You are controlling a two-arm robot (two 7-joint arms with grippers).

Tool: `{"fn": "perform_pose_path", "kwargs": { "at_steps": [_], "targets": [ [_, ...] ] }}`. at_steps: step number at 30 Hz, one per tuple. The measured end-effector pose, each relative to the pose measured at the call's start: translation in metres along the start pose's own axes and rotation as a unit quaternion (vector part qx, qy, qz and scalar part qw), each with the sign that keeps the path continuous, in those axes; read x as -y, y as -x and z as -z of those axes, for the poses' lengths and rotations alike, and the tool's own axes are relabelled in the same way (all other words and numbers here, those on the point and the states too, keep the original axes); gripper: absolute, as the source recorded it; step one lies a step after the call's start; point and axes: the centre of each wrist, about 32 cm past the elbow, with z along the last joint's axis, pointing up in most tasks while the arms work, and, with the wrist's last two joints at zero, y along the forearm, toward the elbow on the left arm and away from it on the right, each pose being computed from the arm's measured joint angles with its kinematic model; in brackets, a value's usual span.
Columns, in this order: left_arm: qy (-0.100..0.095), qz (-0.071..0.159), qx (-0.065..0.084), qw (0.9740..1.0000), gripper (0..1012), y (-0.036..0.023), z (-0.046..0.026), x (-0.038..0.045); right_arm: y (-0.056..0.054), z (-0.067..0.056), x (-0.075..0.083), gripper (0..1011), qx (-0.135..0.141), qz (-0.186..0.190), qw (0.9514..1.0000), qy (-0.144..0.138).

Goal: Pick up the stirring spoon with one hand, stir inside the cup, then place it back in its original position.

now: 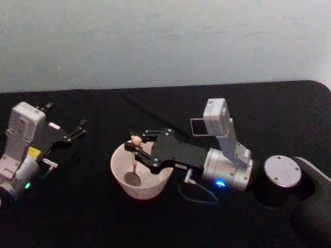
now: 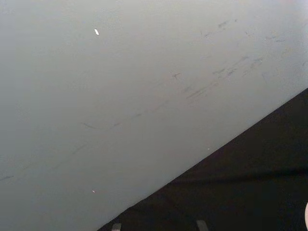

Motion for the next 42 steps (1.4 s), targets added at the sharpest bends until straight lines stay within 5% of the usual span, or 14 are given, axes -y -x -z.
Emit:
{"fn": "perform_pose_path", "kwargs": {
  "at_steps": [7,17,35,42],
  "targets": [
    [0.0,0.0,0.0,1.0,1001,0.0,0.0,0.0,-0.01,0.004,-0.011,214,0.006,0.024,0.9997,0.001],
    [0.0,0.0,0.0,1.0,1001,0.0,0.0,0.0,-0.023,0.004,-0.005,214,0.012,0.057,0.9983,0.006],
    [0.0,0.0,0.0,1.0,1001,0.0,0.0,0.0,-0.024,0.003,0.0,214,0.012,0.061,0.9981,0.005],
    [0.0,0.0,0.0,1.0,1001,0.0,0.0,0.0,-0.022,-0.006,0.003,214,0.014,0.056,0.9983,-0.01]
  ]
}}
